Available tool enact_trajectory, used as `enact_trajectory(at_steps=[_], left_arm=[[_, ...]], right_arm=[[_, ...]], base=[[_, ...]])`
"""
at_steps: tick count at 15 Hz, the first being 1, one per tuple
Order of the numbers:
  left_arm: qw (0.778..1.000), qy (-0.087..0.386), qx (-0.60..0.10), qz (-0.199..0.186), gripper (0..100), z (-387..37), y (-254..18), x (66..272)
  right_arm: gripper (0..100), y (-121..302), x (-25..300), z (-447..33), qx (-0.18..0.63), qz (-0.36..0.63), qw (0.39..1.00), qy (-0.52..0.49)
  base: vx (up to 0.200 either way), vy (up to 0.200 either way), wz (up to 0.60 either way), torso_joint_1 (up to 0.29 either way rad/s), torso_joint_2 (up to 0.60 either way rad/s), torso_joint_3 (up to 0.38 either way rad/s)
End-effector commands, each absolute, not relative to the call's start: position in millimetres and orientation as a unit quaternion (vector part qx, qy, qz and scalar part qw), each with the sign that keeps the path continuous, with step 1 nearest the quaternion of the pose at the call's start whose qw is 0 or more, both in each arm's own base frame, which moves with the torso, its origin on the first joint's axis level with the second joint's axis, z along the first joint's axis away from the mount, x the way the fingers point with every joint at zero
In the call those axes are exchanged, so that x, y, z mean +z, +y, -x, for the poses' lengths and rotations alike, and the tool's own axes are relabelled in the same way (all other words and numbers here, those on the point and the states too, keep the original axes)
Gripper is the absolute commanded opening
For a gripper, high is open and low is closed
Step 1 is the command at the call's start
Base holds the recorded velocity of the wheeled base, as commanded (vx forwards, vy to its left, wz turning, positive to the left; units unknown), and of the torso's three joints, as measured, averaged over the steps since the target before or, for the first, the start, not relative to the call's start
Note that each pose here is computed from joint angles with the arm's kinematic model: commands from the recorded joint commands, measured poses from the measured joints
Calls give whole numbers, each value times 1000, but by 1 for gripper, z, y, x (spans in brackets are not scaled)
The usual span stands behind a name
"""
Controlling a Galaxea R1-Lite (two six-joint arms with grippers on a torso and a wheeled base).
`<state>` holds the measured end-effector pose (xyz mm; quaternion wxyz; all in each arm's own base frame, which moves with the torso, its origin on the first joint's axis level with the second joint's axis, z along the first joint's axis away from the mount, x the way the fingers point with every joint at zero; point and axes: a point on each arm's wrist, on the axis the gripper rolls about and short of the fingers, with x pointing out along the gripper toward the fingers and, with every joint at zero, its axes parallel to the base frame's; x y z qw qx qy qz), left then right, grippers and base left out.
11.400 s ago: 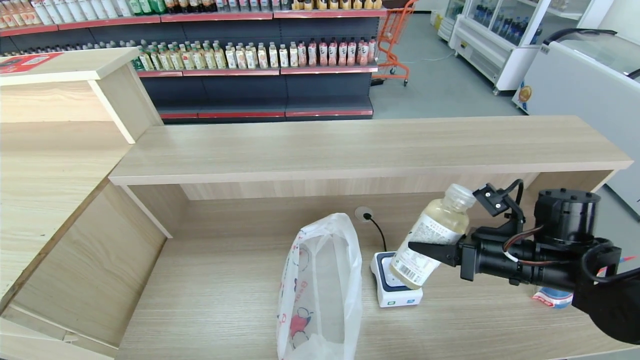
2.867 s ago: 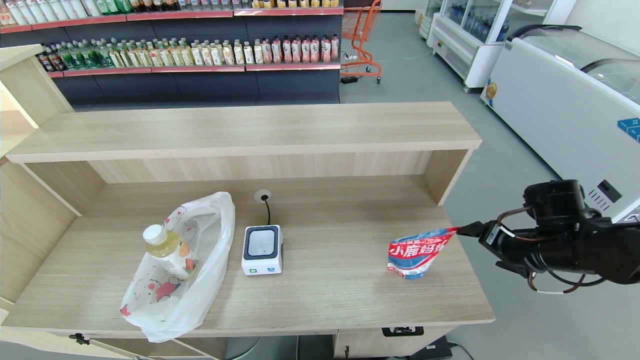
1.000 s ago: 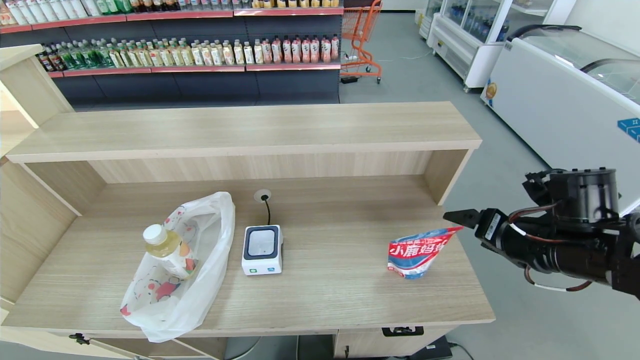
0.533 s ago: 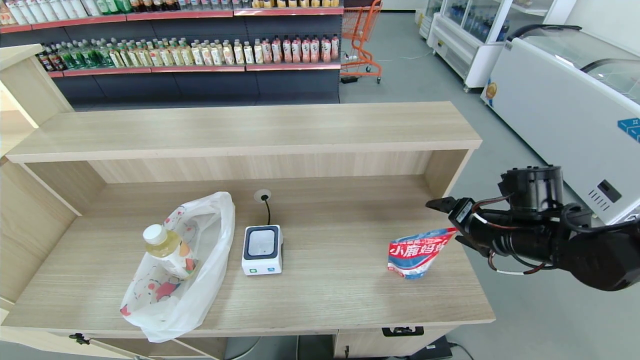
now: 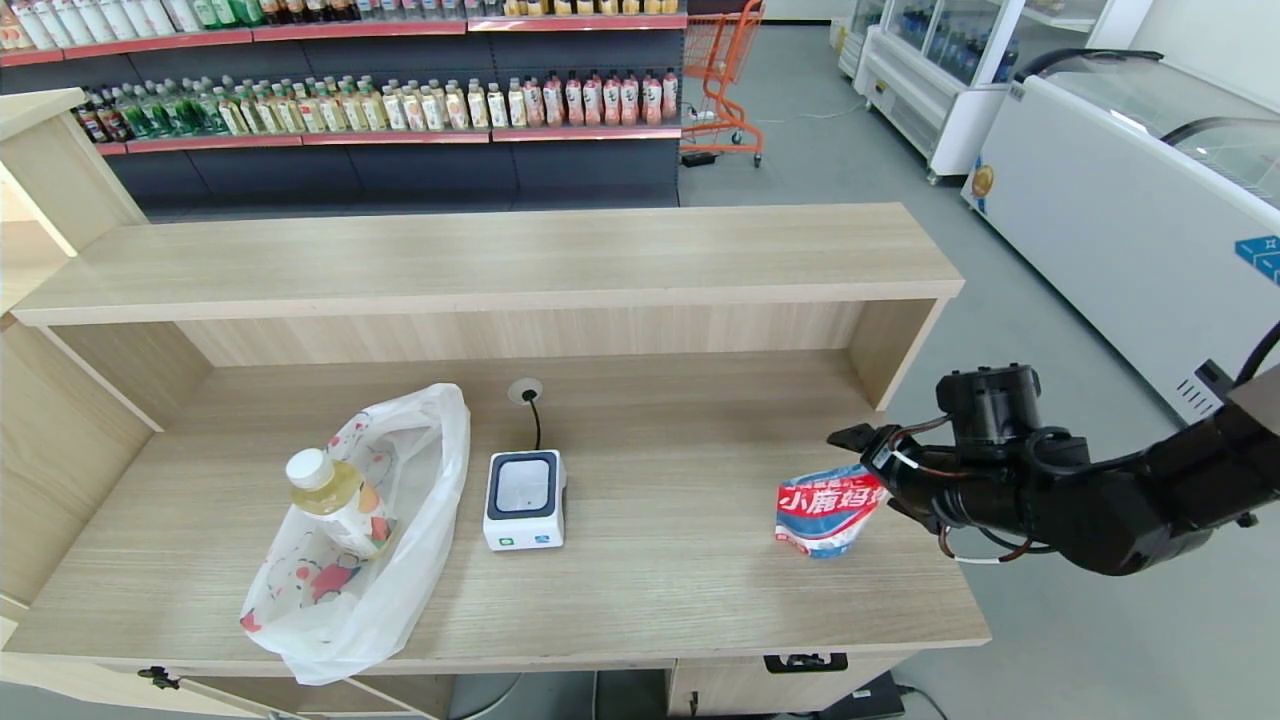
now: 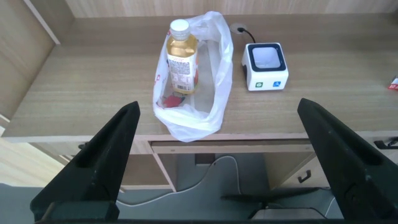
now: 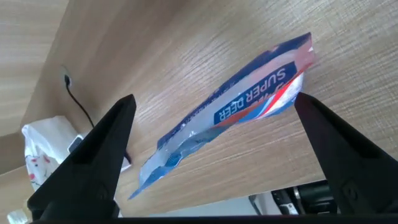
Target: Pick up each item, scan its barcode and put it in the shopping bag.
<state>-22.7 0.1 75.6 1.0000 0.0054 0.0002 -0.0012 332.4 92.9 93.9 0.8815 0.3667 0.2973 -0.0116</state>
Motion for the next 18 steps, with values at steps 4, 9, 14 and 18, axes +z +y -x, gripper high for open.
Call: enact_trajectory(at_steps=[4,9,14,18], left_arm=[[1000,0,-2,-5,100,23,0,76],[1000,0,0,-5,100,23,0,76],[1000,0,-1,-5,100,23,0,76],[1000,0,-2,-5,100,23,0,76]], right_arm=[[100,100,66,-358,-29,-359,879,312],[100,104,41,-373,-35,-333,882,330],[0,107,34,-372,-27,-306,889,340],[0,108,47,-368,-10,-240,916,323]], base=[[0,0,0,0,0,0],[0,0,0,0,0,0],[0,0,0,0,0,0],[0,0,0,0,0,0]])
